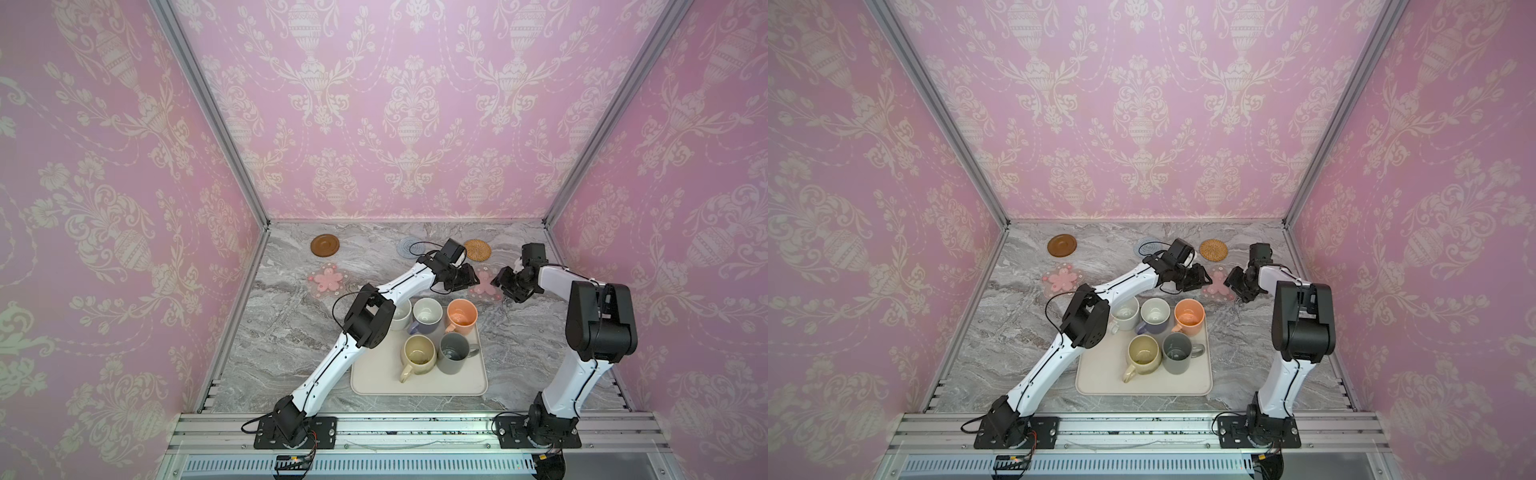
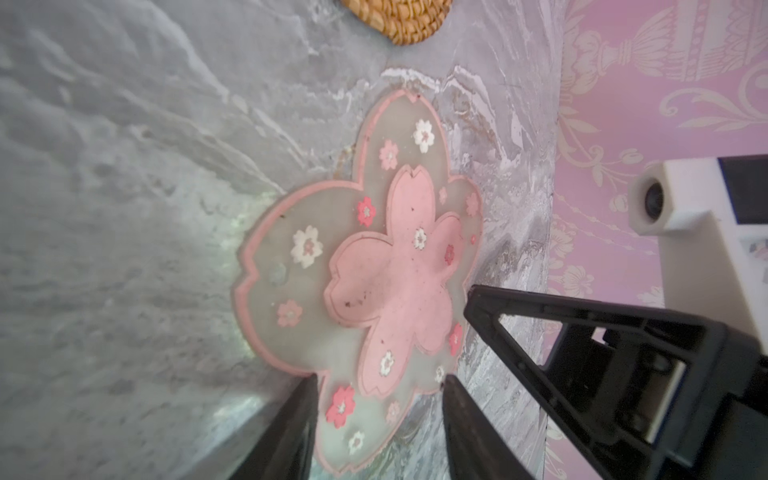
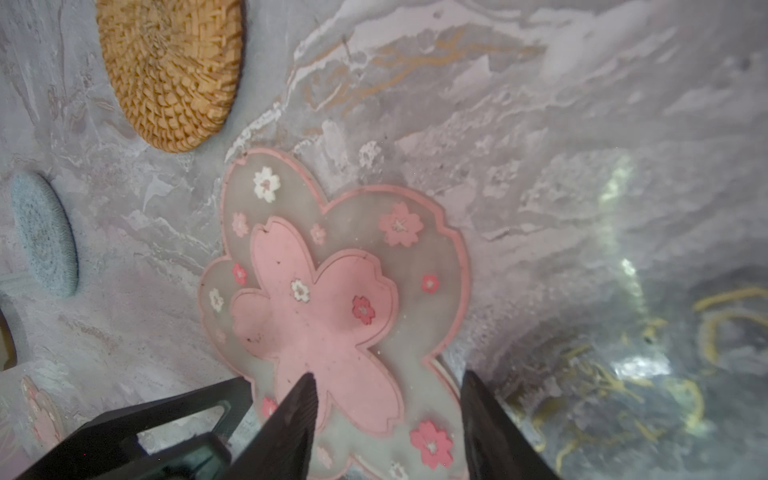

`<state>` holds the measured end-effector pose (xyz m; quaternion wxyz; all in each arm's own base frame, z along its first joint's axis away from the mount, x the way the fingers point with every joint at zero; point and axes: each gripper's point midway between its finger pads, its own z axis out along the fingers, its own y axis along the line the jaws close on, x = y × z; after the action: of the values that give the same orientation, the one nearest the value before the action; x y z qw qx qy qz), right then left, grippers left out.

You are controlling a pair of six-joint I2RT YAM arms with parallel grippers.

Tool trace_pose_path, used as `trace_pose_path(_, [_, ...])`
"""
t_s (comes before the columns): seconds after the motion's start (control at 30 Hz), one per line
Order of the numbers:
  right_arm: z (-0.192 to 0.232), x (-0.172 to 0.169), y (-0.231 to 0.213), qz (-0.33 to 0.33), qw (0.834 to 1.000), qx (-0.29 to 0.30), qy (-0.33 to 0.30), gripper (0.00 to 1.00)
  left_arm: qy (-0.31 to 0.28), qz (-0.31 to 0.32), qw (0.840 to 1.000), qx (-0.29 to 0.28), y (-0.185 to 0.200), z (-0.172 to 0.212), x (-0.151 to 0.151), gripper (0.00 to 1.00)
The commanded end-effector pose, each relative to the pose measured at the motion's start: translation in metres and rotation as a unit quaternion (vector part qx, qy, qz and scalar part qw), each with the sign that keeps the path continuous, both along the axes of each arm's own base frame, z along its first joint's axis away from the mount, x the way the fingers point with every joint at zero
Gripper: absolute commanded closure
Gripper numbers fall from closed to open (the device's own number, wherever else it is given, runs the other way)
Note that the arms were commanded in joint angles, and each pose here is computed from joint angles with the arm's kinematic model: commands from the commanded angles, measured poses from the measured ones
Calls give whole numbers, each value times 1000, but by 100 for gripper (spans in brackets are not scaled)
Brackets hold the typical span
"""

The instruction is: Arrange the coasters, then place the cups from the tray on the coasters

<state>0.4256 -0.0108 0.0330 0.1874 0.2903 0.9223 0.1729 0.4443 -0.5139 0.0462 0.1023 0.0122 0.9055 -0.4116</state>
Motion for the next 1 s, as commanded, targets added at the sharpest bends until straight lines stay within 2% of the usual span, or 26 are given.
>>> trace_pose_path(0.0, [-8,-5,9,16,1000,19,12,43,2,3,1000,-5,-10,-7,-2,49])
trace_pose_path(0.37, [-10,1,2,9,1000,24,12,43,-19,-1,1000,10,3,13,3,49])
trace_pose_path(0.47, [2,13,-3,6,1000,20,-6,43,-39,5,999,30,21,25,15,49])
trace_pose_path(0.77, [3,14,-4,0,1000,27,-11,43,-102,10,993,58,74,83,41,49])
trace_pose_path(0.97, [6,17,-1,1,999,36,-18,43,-128,12,984,123,124,105,46,49])
